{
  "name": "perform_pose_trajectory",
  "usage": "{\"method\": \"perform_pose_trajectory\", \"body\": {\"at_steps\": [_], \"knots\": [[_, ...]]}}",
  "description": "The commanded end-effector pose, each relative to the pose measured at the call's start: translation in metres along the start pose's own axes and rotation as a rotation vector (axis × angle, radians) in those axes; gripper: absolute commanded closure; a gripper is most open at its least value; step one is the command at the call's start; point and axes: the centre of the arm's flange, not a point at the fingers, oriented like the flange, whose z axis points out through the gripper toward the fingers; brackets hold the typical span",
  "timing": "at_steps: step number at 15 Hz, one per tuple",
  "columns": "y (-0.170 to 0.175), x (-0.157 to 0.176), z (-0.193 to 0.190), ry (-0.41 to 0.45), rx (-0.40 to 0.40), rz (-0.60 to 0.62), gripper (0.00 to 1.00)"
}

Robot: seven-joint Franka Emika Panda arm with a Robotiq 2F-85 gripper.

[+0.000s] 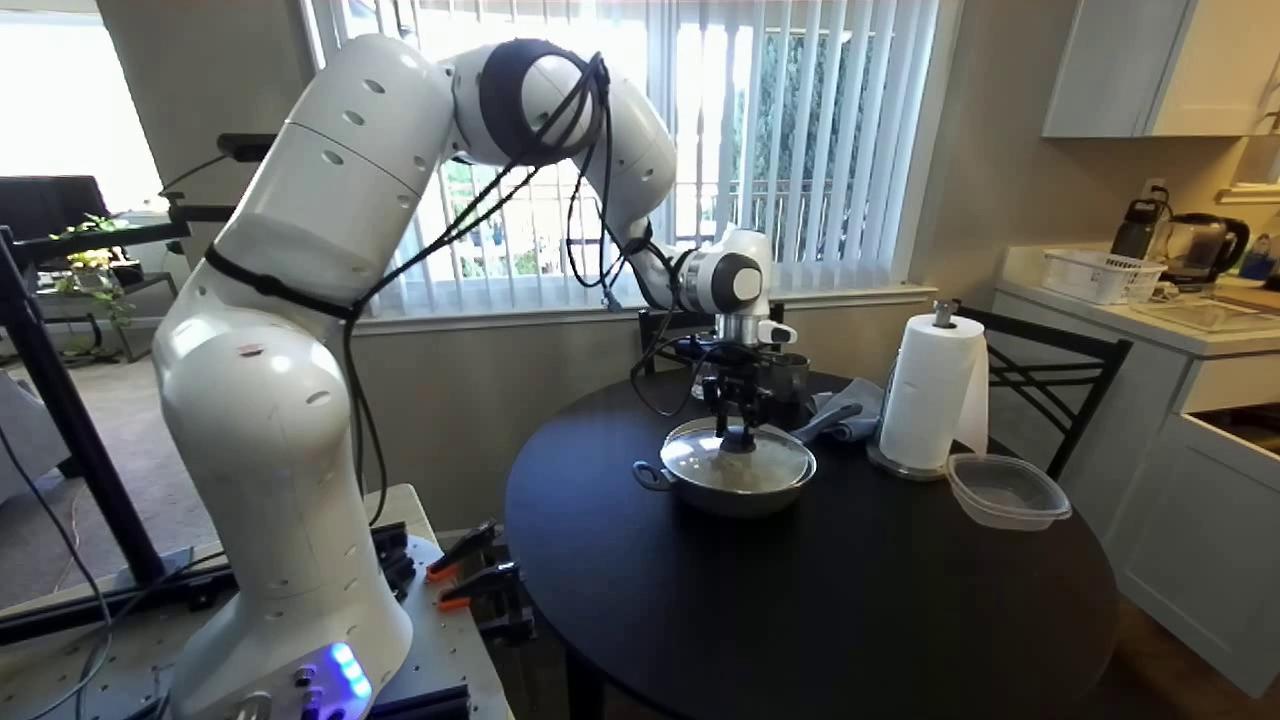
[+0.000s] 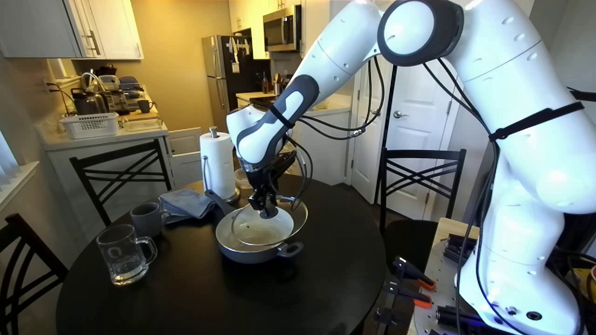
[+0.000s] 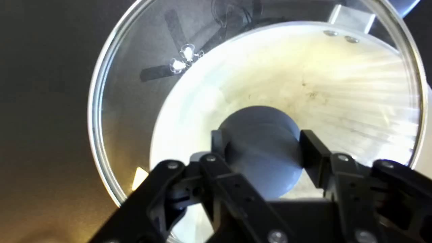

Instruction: Put the lid on the pot

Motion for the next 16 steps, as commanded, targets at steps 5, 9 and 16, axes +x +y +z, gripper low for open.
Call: {"method": "perform_pose_trajectory", "body": {"at_steps": [5, 9, 16], "knots": [[-0.040, 0.024, -0.005, 0.032, -0.017, -0.082, 0.68], [-0.050, 0.022, -0.007, 0.048, -0.020, -0.082, 0.68], [-0.051, 0.015, -0.015, 0.074, -0.008, -0.084, 0.68]]}}
